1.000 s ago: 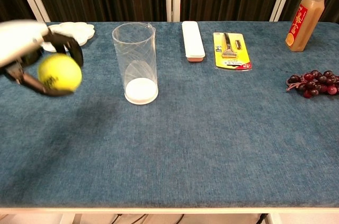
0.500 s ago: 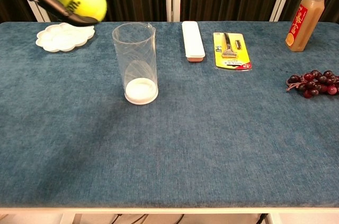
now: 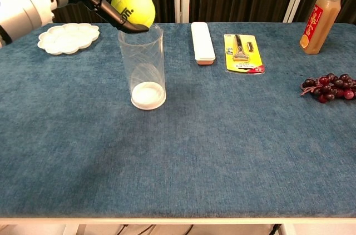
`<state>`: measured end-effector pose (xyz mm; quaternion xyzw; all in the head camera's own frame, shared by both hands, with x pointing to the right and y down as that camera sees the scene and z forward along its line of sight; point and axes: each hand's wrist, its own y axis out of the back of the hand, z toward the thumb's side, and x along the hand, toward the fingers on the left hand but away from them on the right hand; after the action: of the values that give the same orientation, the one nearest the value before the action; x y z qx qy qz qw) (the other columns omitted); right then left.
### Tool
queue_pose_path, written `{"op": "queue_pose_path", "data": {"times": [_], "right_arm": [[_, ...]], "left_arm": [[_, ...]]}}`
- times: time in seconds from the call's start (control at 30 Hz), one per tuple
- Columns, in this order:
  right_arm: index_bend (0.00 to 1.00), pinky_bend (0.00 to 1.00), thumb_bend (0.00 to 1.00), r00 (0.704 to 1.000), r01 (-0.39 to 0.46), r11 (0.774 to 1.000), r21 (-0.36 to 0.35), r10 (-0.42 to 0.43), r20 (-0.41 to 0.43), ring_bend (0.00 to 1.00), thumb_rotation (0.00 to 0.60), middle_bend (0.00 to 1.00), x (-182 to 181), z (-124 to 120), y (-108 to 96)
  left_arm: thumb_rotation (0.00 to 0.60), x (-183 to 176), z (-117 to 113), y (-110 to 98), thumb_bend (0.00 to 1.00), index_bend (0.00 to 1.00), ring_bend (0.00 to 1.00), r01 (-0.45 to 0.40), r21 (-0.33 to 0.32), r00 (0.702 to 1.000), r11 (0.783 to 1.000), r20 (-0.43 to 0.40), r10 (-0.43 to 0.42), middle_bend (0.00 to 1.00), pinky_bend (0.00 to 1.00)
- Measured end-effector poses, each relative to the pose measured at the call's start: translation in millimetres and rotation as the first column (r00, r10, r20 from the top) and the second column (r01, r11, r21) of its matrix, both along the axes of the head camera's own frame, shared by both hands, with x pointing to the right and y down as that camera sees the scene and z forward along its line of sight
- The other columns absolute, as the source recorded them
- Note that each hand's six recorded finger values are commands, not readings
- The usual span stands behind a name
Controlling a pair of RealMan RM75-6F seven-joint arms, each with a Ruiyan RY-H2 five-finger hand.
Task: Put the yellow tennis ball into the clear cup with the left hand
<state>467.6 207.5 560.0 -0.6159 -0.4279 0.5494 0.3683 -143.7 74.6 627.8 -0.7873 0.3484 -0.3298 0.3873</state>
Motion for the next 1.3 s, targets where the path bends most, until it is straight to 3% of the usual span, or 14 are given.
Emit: {"op": "queue_pose_path", "data": {"times": [0.1,0.27,0.33,0.47,0.67,0.8,0.9,1.07,1.17,1.3], "right_arm": [[0.0,0.0,0.21,1.0,-0.002,1.0,-0.002,0.002,0.0,0.0,0.6,0.0,1.4,0.8,-0.2],[0.0,0.0,0.21,1.0,-0.002,1.0,0.0,0.002,0.001,0.0,0.6,0.0,2.0,0.6,-1.5],[0.0,0.0,0.21,1.0,-0.002,1.0,0.001,0.002,0.001,0.0,0.6,0.0,2.1,0.3,-1.9],[0.0,0.0,0.21,1.0,-0.002,1.0,-0.001,0.002,0.0,0.0,0.6,0.0,2.2,0.4,-1.7],[0.0,0.0,0.21,1.0,0.002,1.0,0.001,-0.002,0.0,0.0,0.6,0.0,0.7,-0.2,-1.4],[0.0,0.0,0.21,1.0,0.006,1.0,0.003,-0.006,-0.001,0.0,0.6,0.0,-0.7,-1.5,-1.6],[0.0,0.0,0.21,1.0,0.009,1.0,0.0,-0.009,-0.002,0.0,0.6,0.0,-1.9,-1.2,-1.3],[0.0,0.0,0.21,1.0,0.013,1.0,-0.004,-0.013,-0.001,0.0,0.6,0.0,-4.3,0.9,-0.2],[0.0,0.0,0.21,1.0,0.018,1.0,-0.009,-0.018,-0.002,0.0,0.6,0.0,-5.9,3.1,0.1],[0.0,0.0,0.21,1.0,0.02,1.0,-0.015,-0.02,-0.008,0.0,0.6,0.0,-8.0,5.2,0.0]], "left_arm": [[0.6,2.2,3.6,-0.3,0.24,0.5,0.54,0.004,-0.004,1.0,1.0,0.0,-0.004,0.52,0.81],[0.6,4.3,7.0,0.7,0.16,0.25,0.34,0.005,-0.032,1.0,0.999,-0.025,-0.006,0.34,0.61],[0.6,5.0,7.1,0.9,0.13,0.21,0.28,0.004,-0.043,0.999,0.999,-0.041,-0.006,0.28,0.54],[0.6,3.8,6.1,0.6,0.11,0.19,0.23,-0.004,-0.038,0.999,0.999,-0.048,0.002,0.26,0.44],[0.6,-1.7,1.2,0.2,0.11,0.21,0.23,0.005,-0.02,0.999,1.0,-0.046,-0.006,0.26,0.4],[0.6,-11.4,-10.8,-0.3,0.12,0.27,0.23,0.014,0.029,0.999,0.999,-0.034,-0.013,0.26,0.38],[0.6,-31.6,-22.8,-0.7,0.13,0.3,0.23,0.035,0.088,0.999,0.995,0.009,-0.036,0.26,0.34],[0.6,-95.5,-34.2,12.2,0.13,0.3,0.17,0.093,0.153,0.979,0.984,0.166,-0.118,0.24,0.22],[0.6,-142.0,-35.0,32.5,0.13,0.3,0.13,0.132,0.156,0.947,0.979,0.272,-0.171,0.23,0.12],[0.6,-196.9,-35.9,64.1,0.13,0.3,0.12,0.195,0.157,0.89,0.968,0.386,-0.241,0.23,0.09]]}}
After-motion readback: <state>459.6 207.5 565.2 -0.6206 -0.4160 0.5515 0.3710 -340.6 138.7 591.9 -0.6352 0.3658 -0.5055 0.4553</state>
